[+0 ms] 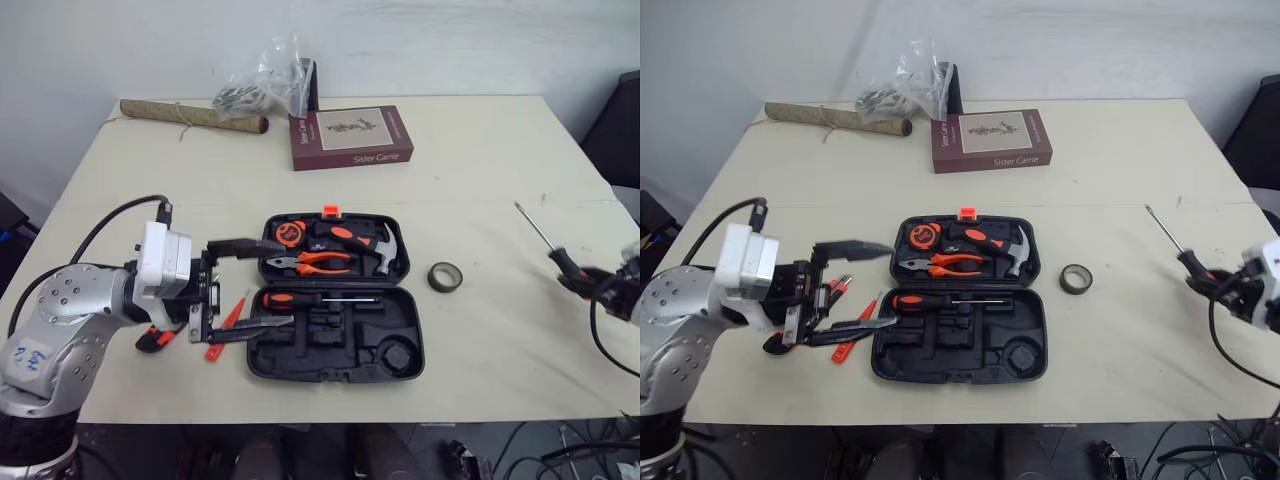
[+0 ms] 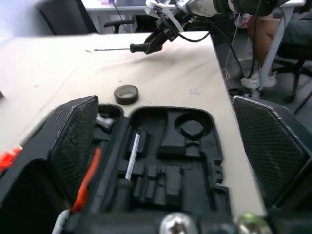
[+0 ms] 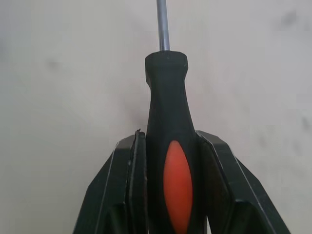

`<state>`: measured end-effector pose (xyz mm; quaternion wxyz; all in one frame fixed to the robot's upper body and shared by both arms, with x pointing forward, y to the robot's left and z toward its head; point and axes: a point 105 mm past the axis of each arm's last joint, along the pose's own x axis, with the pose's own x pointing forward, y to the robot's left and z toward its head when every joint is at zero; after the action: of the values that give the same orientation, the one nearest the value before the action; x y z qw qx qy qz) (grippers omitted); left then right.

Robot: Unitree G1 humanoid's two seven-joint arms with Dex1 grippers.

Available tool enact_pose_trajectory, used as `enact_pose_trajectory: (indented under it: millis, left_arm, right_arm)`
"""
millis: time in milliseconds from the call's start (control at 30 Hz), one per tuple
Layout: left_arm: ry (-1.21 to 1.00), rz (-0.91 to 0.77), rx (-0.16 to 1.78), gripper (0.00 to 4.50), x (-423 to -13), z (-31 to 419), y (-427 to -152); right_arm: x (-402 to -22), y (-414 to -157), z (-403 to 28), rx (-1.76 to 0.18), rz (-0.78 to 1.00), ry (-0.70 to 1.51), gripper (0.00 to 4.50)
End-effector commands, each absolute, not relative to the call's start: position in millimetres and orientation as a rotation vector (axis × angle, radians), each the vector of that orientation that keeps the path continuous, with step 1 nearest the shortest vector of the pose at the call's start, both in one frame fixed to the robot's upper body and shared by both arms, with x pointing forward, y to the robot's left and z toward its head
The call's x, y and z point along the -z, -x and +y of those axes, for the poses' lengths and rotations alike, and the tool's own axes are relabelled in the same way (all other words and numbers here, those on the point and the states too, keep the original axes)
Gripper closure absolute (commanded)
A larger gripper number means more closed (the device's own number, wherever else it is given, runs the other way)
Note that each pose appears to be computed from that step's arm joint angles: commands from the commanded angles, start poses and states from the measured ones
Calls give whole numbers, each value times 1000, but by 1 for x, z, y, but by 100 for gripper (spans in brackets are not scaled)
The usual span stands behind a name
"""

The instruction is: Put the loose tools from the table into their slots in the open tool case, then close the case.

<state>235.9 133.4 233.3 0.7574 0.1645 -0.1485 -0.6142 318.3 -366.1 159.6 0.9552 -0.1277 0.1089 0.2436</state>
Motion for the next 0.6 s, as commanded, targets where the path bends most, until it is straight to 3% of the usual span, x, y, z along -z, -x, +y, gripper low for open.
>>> enact_pose_trajectory:
  millis: [33, 167, 300, 433, 600]
  left_arm:
    - [-425, -347, 1317, 0, -233, 143, -240]
    - [-420, -152, 1410, 0, -205, 166, -224]
    - [-422, -86, 1441, 0, -190, 171, -215]
    - [-403, -85, 1430, 0, -188, 167, -215]
    - [-367, -64, 1420, 0, -184, 163, -213]
  right_arm:
    - [-197, -315, -312, -694, 117, 310, 347]
    - [-208, -280, -207, -1125, 246, 362, 347]
    - [-190, -251, -155, -1338, 463, 476, 347]
    - [-179, -238, -133, -1411, 517, 544, 347]
    - [-160, -246, -120, -1339, 576, 584, 347]
